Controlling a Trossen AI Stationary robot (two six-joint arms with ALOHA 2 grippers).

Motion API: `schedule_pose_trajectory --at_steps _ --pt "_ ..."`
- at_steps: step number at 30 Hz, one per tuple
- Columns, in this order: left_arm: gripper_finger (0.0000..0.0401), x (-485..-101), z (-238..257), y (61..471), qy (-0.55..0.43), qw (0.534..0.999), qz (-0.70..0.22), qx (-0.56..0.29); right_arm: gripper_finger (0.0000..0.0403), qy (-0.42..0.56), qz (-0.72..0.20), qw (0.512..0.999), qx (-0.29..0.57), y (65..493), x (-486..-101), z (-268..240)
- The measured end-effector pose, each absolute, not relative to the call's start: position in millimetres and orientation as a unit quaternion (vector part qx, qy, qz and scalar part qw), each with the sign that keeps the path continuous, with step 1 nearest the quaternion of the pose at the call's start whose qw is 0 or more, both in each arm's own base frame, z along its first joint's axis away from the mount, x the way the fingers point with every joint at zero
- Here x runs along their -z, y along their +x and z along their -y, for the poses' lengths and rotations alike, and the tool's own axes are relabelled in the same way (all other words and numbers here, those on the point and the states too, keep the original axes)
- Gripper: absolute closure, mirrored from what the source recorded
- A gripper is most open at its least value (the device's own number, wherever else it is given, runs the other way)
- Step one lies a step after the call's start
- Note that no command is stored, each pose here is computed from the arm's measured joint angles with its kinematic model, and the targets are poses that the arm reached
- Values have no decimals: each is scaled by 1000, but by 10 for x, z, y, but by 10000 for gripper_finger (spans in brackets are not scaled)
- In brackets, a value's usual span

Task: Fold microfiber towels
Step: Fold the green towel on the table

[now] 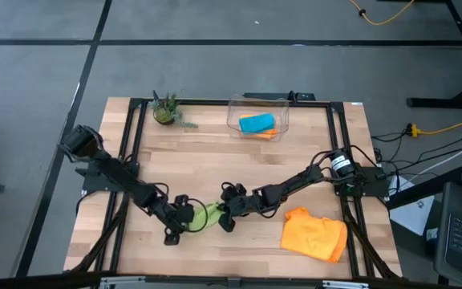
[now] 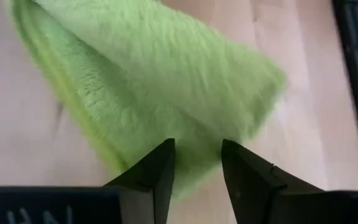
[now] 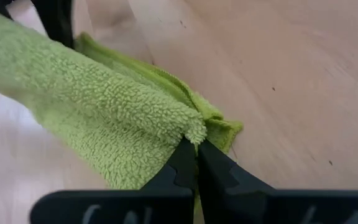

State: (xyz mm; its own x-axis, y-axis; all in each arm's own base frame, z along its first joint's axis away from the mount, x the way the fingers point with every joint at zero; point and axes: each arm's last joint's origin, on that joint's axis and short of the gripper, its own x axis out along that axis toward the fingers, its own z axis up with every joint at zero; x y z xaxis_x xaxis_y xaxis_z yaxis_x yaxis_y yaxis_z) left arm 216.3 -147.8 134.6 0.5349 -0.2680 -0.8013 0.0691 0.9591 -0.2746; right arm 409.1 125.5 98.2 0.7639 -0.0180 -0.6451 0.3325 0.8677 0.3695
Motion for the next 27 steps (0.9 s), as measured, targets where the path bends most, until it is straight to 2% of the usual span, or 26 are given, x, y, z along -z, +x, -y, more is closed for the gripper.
schedule_pose_trajectory --at_steps 4,8,13,17,20,27 --pt "275 -1507 1362 1999 -92 857 -501 75 399 238 -333 908 97 4088 -978 -1253" --pt "275 -1703 1288 1905 -104 866 -484 68 399 238 -334 907 97 4087 -976 -1253" --pt "275 -2067 1284 1930 -122 906 -396 84 399 238 -334 907 96 4086 -975 -1253" --pt "275 -2312 1359 2048 -100 946 -285 114 399 238 -334 907 96 4085 -974 -1253" --pt "275 -2253 1443 2210 -81 957 -247 129 399 238 -334 907 96 4085 -974 -1253" --pt "275 -1753 1588 2464 -56 948 -291 120 399 239 -332 907 96 4086 -972 -1253"
